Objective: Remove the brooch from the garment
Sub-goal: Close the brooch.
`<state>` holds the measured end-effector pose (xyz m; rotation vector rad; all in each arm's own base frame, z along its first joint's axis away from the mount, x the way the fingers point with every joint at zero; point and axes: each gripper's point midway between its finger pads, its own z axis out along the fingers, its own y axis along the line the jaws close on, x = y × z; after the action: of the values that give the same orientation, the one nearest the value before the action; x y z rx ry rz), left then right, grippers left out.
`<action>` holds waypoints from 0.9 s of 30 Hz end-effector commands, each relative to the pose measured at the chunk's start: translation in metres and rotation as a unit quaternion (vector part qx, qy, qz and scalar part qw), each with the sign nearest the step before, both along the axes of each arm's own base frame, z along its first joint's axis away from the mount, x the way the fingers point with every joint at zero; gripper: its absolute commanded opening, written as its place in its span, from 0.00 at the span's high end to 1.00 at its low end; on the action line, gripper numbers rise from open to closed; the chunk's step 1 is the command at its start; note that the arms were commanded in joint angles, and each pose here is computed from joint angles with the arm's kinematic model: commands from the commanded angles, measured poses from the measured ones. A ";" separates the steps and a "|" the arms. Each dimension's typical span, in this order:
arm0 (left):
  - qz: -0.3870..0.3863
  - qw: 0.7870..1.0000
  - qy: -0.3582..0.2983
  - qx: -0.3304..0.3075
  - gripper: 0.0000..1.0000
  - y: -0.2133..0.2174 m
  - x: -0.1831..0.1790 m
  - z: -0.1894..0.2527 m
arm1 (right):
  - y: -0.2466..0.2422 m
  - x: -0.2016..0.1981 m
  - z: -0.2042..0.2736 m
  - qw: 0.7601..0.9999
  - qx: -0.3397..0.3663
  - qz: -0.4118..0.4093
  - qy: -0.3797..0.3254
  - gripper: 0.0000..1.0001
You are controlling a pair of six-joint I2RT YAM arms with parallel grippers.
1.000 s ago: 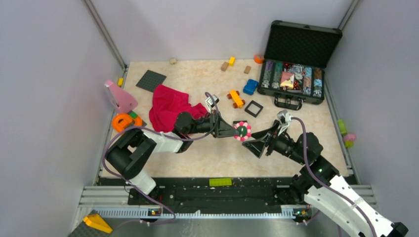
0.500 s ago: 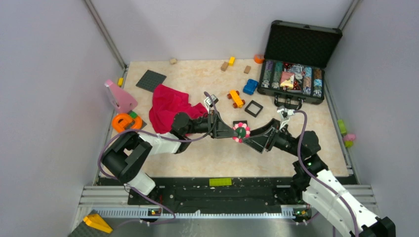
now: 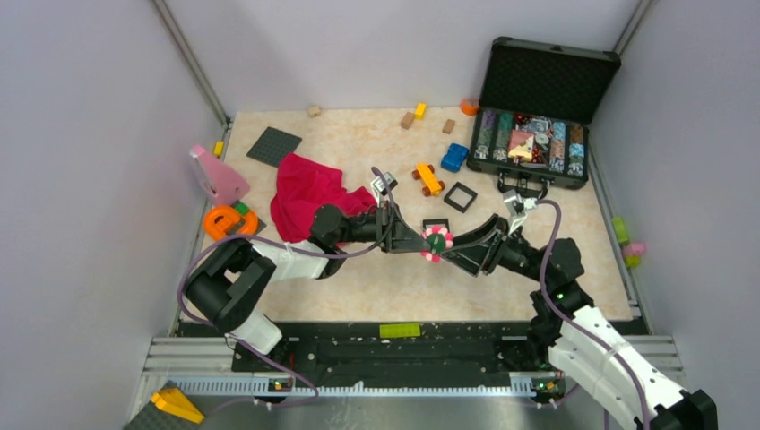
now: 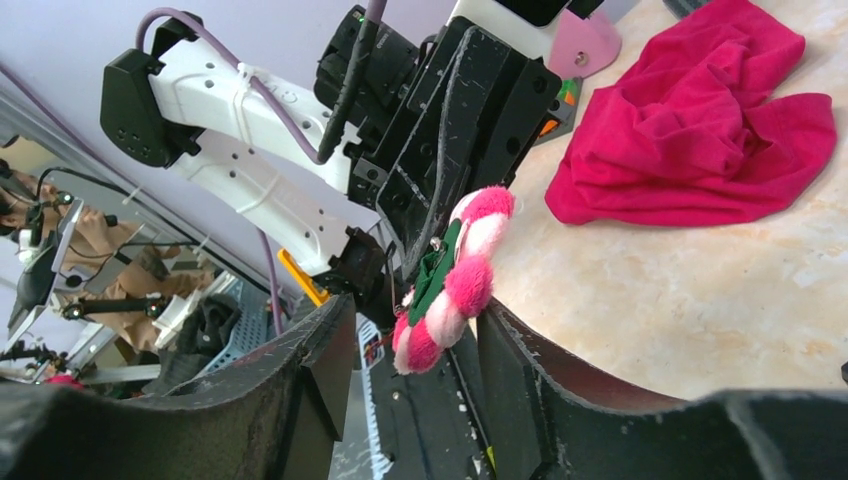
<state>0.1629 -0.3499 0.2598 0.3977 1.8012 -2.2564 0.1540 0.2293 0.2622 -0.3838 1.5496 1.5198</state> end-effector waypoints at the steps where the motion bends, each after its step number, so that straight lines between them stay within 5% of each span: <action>1: -0.013 0.998 -0.045 -0.030 1.00 0.004 -0.010 0.020 | 0.000 0.000 0.018 0.999 0.020 0.003 -0.032 0.53; 27: -0.032 0.997 -0.056 -0.030 1.00 -0.002 -0.017 0.023 | 0.003 0.003 0.017 0.999 0.020 0.011 -0.028 0.69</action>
<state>0.1534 -0.3510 0.2619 0.4626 1.7981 -2.2751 0.1581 0.2329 0.2630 -0.3765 1.5498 1.5454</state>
